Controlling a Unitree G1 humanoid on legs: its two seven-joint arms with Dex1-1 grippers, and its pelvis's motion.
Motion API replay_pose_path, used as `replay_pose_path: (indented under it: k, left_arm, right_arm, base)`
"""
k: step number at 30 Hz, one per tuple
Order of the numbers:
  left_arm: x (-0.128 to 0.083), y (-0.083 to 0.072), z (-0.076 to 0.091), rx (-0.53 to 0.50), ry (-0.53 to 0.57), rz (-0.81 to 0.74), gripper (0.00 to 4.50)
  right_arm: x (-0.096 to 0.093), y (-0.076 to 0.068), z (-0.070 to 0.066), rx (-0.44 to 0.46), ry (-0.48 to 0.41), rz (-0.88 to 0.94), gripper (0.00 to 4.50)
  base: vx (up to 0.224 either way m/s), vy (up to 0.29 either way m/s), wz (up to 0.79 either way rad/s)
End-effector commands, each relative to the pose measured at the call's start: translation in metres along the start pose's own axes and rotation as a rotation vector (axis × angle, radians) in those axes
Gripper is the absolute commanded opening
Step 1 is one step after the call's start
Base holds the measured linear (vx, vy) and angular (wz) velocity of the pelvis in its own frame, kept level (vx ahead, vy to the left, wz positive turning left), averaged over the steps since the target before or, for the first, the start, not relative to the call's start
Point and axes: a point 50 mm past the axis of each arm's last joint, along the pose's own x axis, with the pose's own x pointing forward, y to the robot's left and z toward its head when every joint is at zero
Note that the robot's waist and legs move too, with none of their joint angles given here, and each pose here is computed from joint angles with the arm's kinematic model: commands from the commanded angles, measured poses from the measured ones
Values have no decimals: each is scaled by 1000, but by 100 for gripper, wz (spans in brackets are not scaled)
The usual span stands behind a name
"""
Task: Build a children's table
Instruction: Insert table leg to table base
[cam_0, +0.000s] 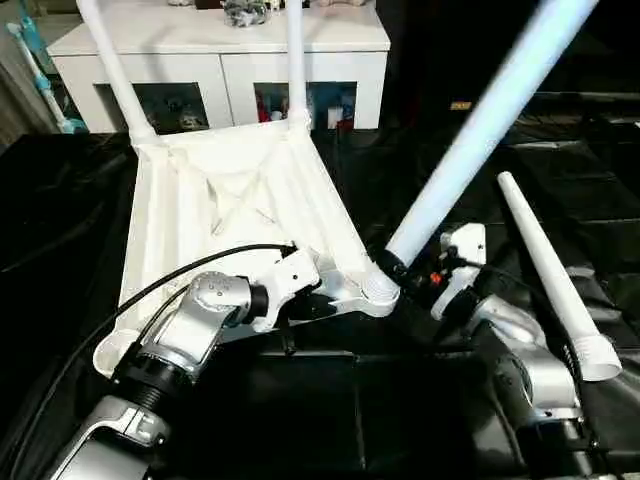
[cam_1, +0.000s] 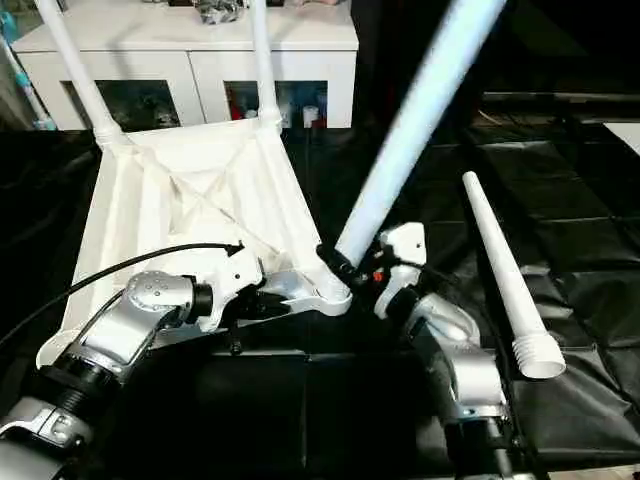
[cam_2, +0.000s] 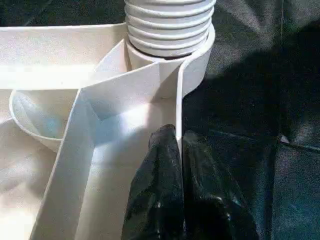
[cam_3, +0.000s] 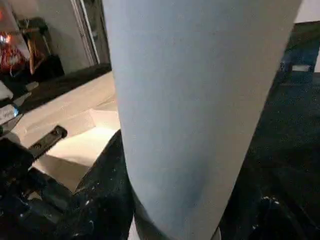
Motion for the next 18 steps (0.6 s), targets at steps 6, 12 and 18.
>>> replay_pose_path:
  k: [6, 12, 18]
  left_arm:
    - [-14, 11, -8, -11, 37, 74, 0]
    - [-15, 10, -10, -7, 51, 72, 0]
    - [-14, 8, -12, -4, 71, 60, 0]
  right_arm:
    - [2, 11, -30, -15, 278, 86, 186]
    - [7, 10, -28, 10, 326, 104, 186]
    - [4, 7, -40, -2, 414, 89, 186]
  base:
    - [0, 0, 0]
    - [0, 0, 0]
    - [0, 0, 0]
